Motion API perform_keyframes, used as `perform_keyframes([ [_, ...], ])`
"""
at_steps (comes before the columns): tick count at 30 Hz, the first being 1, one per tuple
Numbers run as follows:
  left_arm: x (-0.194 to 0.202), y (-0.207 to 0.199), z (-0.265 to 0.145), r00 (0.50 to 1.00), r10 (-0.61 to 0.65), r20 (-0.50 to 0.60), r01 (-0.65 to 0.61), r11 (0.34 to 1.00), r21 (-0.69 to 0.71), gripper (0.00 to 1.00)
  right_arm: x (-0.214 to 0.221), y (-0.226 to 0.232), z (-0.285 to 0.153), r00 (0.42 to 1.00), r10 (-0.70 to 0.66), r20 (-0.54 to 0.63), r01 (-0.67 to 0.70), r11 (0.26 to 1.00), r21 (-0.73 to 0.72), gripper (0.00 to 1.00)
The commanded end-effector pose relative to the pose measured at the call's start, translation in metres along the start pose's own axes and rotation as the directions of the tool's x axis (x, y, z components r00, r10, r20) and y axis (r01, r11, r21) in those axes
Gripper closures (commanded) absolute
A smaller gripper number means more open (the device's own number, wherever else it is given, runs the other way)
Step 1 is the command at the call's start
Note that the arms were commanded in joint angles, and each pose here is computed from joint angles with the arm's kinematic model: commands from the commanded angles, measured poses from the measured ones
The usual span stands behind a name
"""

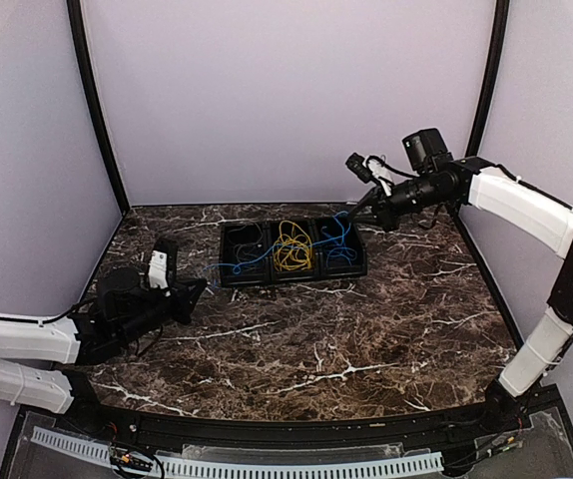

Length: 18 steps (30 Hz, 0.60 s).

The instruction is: Untangle the cables

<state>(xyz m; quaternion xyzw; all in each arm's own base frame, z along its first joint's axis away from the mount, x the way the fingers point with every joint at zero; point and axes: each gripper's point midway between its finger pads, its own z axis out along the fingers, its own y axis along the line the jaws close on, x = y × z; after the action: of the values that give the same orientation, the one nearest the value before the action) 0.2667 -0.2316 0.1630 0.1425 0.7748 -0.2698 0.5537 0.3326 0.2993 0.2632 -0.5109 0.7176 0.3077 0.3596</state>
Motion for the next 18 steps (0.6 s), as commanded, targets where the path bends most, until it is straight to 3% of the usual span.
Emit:
perform_keyframes([
  [1, 0.002, 0.032, -0.019, 0.998, -0.055, 0.026, 0.058, 0.991, -0.125, 1.00, 0.003, -0.026, -0.024, 0.999, 0.000, 0.052, -0.006, 0.995, 0.103, 1.00],
  [9, -0.031, 0.038, -0.034, 0.987, -0.098, 0.128, 0.115, 0.985, -0.130, 1.00, 0.032, -0.056, -0.026, 0.999, 0.034, 0.006, -0.034, 0.981, 0.189, 1.00],
  [13, -0.054, 0.021, -0.023, 0.986, -0.089, 0.138, 0.099, 0.993, -0.067, 1.00, 0.035, -0.068, -0.021, 0.999, 0.052, 0.005, -0.051, 0.976, 0.214, 1.00],
  [18, -0.112, -0.016, 0.001, 0.981, -0.055, 0.188, 0.047, 0.998, 0.047, 1.00, 0.038, -0.093, -0.011, 0.996, 0.087, 0.002, -0.085, 0.962, 0.258, 1.00],
])
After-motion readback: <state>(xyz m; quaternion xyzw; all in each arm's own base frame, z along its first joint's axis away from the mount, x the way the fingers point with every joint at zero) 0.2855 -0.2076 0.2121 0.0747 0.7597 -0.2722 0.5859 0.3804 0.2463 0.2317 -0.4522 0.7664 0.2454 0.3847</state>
